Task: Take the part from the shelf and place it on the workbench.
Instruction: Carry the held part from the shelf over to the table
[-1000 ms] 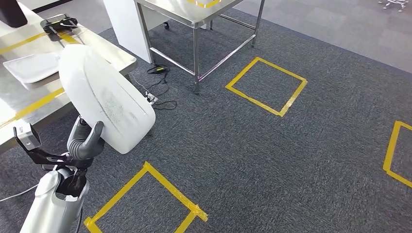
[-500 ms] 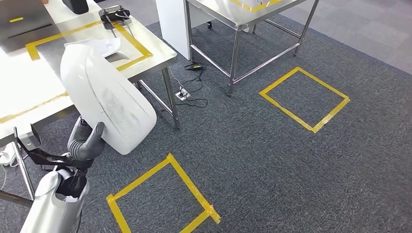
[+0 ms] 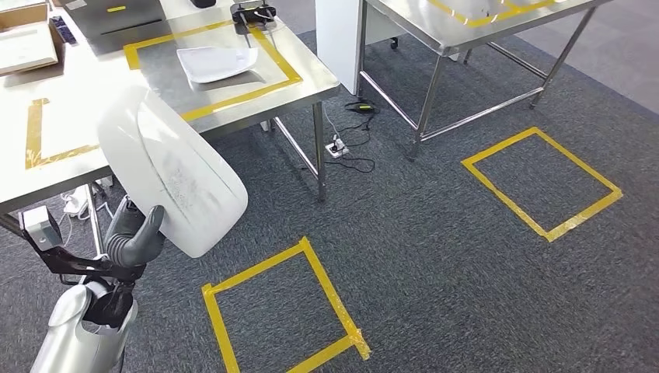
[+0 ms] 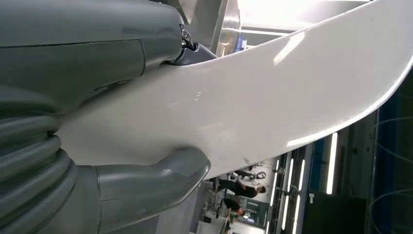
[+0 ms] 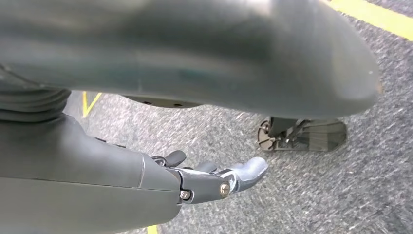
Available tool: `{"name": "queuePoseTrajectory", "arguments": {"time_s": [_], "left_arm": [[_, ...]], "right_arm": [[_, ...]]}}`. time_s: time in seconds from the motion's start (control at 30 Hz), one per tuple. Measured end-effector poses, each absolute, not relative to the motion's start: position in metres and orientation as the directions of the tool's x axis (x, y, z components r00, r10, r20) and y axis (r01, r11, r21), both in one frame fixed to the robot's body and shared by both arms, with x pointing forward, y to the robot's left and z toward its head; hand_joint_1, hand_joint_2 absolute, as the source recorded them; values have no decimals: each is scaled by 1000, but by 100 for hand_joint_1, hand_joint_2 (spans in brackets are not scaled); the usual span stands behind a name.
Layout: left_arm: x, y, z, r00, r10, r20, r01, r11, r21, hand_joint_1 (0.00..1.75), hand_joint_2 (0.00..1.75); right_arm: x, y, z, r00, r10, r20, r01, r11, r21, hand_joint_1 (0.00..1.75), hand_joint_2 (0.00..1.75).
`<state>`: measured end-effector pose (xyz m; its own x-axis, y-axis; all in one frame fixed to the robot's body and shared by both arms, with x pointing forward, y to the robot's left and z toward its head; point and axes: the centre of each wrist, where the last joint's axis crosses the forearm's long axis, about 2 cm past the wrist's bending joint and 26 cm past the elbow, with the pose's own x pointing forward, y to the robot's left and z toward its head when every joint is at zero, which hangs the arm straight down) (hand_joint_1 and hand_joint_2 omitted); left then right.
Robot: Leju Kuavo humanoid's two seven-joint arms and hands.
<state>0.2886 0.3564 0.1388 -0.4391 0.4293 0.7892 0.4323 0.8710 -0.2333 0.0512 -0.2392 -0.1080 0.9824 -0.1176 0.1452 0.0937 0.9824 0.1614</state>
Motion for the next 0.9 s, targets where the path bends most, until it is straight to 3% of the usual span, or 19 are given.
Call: {"name": "queuePoseTrajectory", "arguments": {"time_s": [0.9], "left_arm": [[296, 364, 157, -503, 436, 746, 438, 873, -215, 175, 175]], "right_arm": [[50, -238, -108, 982, -115, 147, 91, 982, 165, 0, 0]]}}
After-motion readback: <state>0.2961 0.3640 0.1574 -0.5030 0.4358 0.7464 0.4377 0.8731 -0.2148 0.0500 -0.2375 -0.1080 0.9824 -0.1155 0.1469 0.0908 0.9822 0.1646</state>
